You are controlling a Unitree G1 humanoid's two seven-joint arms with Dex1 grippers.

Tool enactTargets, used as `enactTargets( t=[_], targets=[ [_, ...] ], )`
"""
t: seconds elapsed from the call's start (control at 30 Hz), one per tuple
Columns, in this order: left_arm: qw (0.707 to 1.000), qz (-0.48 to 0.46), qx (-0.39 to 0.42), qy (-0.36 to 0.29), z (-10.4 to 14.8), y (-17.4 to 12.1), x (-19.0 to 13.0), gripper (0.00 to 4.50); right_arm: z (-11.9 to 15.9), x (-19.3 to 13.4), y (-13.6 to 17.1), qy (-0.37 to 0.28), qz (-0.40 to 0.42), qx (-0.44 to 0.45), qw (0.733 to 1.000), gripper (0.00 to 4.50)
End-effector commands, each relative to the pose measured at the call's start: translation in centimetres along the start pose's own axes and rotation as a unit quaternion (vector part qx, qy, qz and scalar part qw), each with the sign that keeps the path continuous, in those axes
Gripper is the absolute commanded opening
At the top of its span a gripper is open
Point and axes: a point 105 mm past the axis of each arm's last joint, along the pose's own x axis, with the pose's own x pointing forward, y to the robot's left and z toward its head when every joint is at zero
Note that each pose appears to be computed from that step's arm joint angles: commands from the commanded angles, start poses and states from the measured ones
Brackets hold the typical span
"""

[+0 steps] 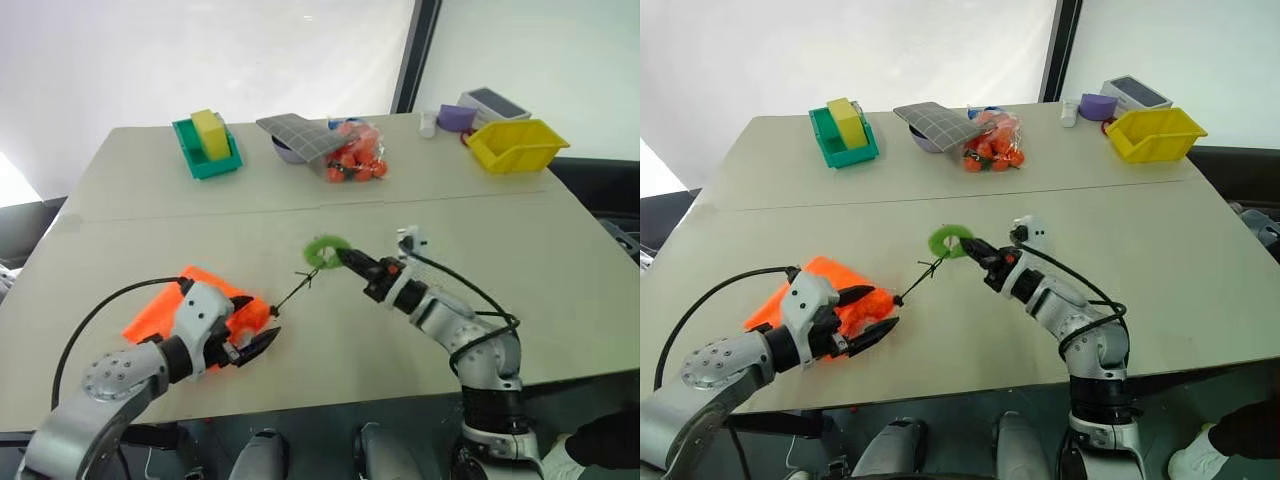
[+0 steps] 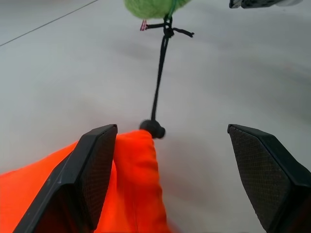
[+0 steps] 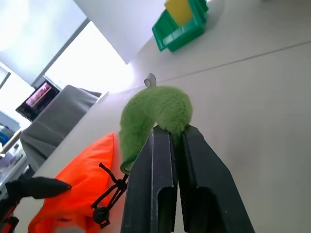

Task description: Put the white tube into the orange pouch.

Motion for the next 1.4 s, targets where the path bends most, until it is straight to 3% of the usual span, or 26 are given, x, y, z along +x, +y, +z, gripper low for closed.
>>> enactTargets(
  t=[0.03, 0.5, 0.67, 0.87, 1.03, 1.4],
  targets=[
    [1.000, -0.011, 0.017, -0.021, 1.2, 0.1, 0.1, 3.88, 1.8, -0.1, 1.6, -0.034, 0.027, -0.010, 0.999, 0.00],
    [0.998, -0.025, -0.003, -0.059, 2.3, 2.1, 1.3, 3.88, 2.9, -0.3, 3.5, -0.059, 0.062, -0.001, 0.996, 0.00],
    [0.995, -0.095, -0.003, -0.025, 1.4, 1.8, 1.2, 3.88, 2.9, 0.0, 3.7, -0.056, 0.062, -0.015, 0.996, 0.00],
    [0.992, -0.083, -0.067, -0.063, 2.5, 4.7, 0.9, 3.88, 2.7, 0.4, 3.6, -0.054, 0.046, -0.032, 0.997, 0.00],
    [0.992, -0.082, -0.082, -0.056, 2.3, 5.1, 0.0, 3.88, 1.9, 0.7, 3.5, -0.052, 0.037, -0.042, 0.997, 0.00],
    [0.992, -0.048, 0.114, 0.009, 2.7, 3.7, 3.1, 3.88, 1.4, 1.6, 4.7, -0.060, 0.059, -0.050, 0.995, 0.00]
  ],
)
